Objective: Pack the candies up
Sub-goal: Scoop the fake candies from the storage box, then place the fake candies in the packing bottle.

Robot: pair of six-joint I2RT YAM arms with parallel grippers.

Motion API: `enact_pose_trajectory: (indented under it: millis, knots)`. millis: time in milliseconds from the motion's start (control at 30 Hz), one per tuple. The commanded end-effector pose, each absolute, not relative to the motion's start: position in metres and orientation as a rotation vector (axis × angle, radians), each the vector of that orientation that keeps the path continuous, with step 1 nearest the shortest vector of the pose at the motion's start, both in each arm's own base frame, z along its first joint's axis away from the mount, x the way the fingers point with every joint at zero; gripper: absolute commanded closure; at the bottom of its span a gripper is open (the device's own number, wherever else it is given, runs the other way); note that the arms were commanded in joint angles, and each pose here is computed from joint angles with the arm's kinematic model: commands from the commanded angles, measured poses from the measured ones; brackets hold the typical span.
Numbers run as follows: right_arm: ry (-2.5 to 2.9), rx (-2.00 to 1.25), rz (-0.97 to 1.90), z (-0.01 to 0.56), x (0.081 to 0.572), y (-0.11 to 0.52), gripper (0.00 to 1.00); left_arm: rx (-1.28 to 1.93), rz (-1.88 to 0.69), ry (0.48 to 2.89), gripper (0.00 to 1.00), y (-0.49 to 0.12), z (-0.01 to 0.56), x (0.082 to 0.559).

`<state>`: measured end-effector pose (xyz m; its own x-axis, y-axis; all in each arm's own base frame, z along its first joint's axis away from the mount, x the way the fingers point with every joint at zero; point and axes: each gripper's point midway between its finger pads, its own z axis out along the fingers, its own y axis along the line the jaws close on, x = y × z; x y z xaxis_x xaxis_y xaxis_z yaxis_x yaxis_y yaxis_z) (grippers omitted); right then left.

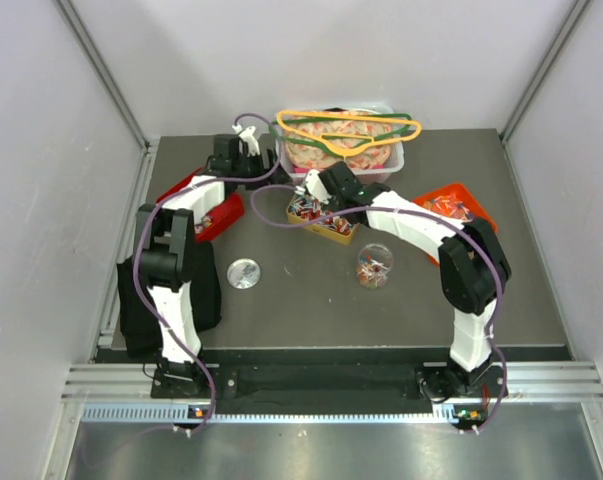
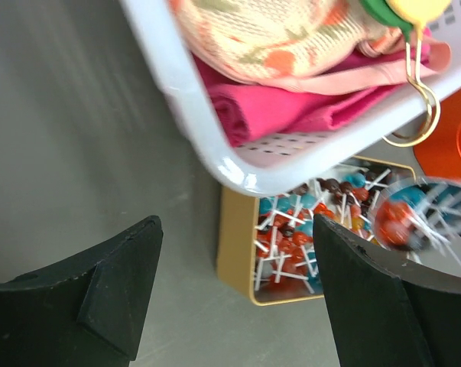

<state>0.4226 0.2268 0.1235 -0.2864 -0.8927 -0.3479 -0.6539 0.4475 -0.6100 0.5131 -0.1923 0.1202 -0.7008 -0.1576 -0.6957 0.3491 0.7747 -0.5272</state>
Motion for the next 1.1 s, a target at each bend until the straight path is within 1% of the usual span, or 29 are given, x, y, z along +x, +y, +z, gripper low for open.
enact_pose_trajectory:
  millis: [0, 133, 300, 500, 733, 933, 1067]
  knots:
    - [1.995, -1.26, -0.297, 0.171, 0.404, 0.24, 1.0, 0.146, -0.817, 2.1, 0.16, -0.175, 0.162, 0.527]
    - [2.003, -1.402, -0.179, 0.183, 0.37, 0.233, 1.0, 0.177, -0.808, 2.098, 0.16, -0.167, 0.168, 0.52]
    - [2.01, -1.508, -0.155, 0.195, 0.343, 0.205, 1.0, 0.224, -0.826, 2.115, 0.16, -0.161, 0.171, 0.505]
    - [2.03, -1.574, -0.196, 0.209, 0.306, 0.149, 1.0, 0.264, -0.779, 2.122, 0.15, -0.15, 0.178, 0.491]
    - [2.046, -1.681, -0.26, 0.195, 0.262, 0.106, 1.0, 0.29, -0.766, 2.15, 0.13, -0.141, 0.187, 0.483]
    - [2.075, -1.757, -0.351, 0.18, 0.24, 0.077, 1.0, 0.3, -0.74, 2.175, 0.11, -0.131, 0.193, 0.471]
    - [2.082, -1.792, -0.435, 0.178, 0.239, 0.065, 1.0, 0.293, -0.705, 2.19, 0.08, -0.119, 0.196, 0.465]
